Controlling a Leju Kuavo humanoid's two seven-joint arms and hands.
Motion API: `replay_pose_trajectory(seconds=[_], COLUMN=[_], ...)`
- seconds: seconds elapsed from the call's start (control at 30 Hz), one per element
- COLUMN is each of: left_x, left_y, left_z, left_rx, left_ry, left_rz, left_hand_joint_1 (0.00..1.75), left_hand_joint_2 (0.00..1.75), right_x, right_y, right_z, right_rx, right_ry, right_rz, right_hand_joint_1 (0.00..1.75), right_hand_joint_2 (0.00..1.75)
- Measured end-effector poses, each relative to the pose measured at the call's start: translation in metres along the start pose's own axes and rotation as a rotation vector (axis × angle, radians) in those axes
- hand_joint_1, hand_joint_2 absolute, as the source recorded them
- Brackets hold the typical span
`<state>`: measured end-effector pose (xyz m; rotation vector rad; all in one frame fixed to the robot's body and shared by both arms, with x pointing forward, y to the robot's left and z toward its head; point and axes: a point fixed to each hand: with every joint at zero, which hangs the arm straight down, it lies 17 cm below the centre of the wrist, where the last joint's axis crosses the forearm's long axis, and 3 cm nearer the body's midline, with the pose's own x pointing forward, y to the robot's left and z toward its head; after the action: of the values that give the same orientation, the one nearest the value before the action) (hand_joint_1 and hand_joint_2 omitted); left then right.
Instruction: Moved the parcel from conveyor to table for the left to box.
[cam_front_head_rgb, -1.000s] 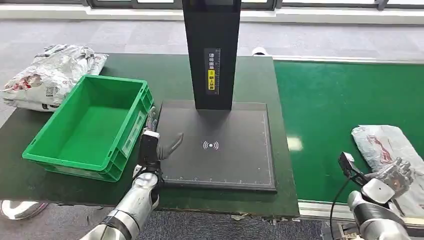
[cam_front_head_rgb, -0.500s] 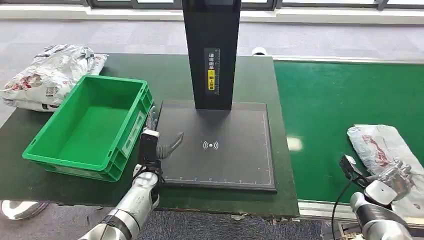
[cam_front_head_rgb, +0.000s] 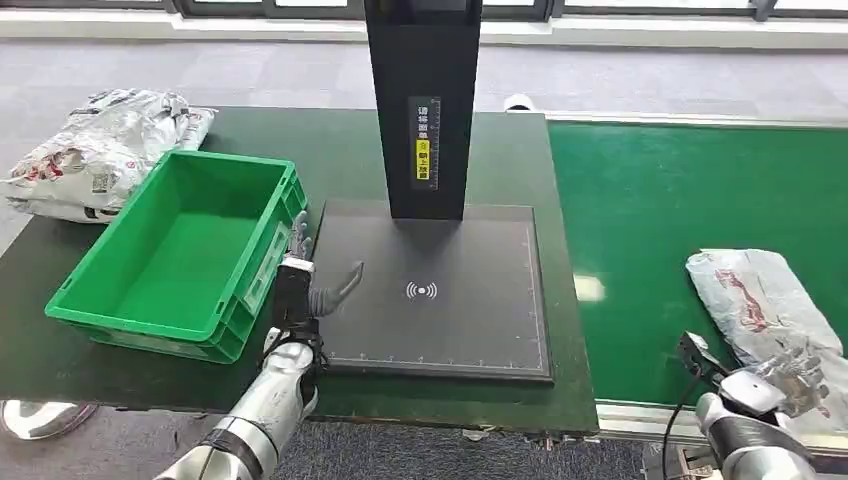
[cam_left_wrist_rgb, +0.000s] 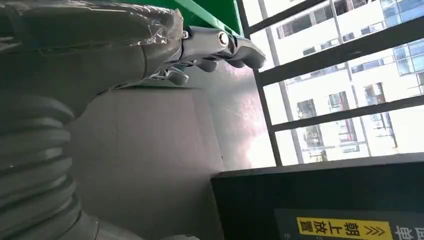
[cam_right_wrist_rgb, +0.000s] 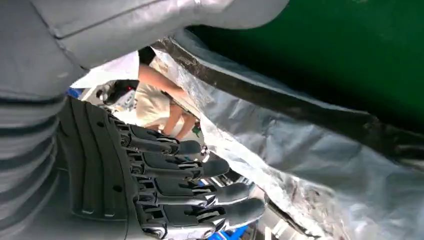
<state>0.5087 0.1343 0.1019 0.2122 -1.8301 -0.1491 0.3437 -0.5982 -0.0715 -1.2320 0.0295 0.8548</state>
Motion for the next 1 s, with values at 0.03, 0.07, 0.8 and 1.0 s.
replay_pose_trajectory(seconds=[0.03,0.07,0.8,1.0], left_x=[0.000,-0.001,-0.004,-0.004], left_y=[0.000,0.001,0.019,0.026], left_z=[0.000,0.000,-0.001,0.001], left_rx=[0.001,0.002,0.039,0.053], left_ry=[0.001,0.003,0.010,0.008], left_rz=[0.002,0.006,-0.004,-0.005], left_hand_joint_1=[0.00,0.00,0.00,0.00], left_hand_joint_2=[1.75,1.75,1.75,1.75], right_x=[0.002,0.004,0.083,0.099], right_y=[0.004,0.007,-0.043,-0.056], right_z=[0.001,0.002,0.035,0.046], right_rx=[0.020,0.039,-0.208,-0.223], right_ry=[-0.005,-0.016,-0.310,-0.335], right_rz=[-0.004,-0.010,-0.328,-0.359], right_hand_joint_1=[1.75,1.75,1.75,1.75], right_hand_joint_2=[1.75,1.75,1.75,1.75])
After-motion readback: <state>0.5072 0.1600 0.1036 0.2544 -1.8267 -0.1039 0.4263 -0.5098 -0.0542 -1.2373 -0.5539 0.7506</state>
